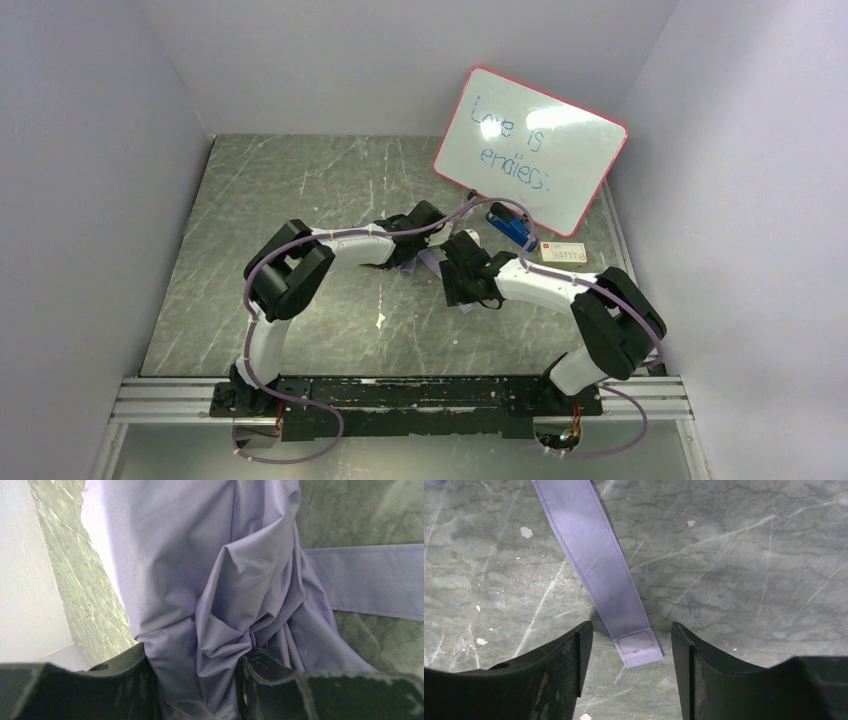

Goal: Put away the umbrella

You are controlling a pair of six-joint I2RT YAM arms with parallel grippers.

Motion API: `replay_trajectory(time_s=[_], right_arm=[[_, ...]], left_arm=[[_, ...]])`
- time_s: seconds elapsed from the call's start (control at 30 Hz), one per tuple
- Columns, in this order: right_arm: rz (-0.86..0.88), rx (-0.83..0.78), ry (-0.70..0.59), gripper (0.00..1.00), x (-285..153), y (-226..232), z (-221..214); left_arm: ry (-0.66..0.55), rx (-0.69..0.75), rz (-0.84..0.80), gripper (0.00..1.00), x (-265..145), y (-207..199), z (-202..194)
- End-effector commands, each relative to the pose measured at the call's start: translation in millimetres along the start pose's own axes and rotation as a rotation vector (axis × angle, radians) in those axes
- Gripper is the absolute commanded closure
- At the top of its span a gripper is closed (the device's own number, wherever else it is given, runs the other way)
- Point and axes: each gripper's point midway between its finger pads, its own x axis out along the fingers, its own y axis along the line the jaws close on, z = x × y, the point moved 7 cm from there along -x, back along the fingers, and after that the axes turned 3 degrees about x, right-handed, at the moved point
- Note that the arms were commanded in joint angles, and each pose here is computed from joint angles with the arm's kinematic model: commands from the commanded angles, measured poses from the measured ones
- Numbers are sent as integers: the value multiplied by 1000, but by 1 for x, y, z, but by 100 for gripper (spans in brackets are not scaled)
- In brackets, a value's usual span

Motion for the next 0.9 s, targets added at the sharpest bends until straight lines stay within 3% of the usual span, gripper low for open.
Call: replay_trajectory(time_s=[0.0,0.47,0.87], right_arm=[[-50,-7,93,40,7,-5,-11],[-123,-8,193,64,16,-13,-29],[-95,-7,245,94,26,-12,-42]], left_arm=[[66,142,-392,95,18,-85,-30],[70,149,-396,95,20,-86,-31],[71,152,-397,95,20,-86,-30]])
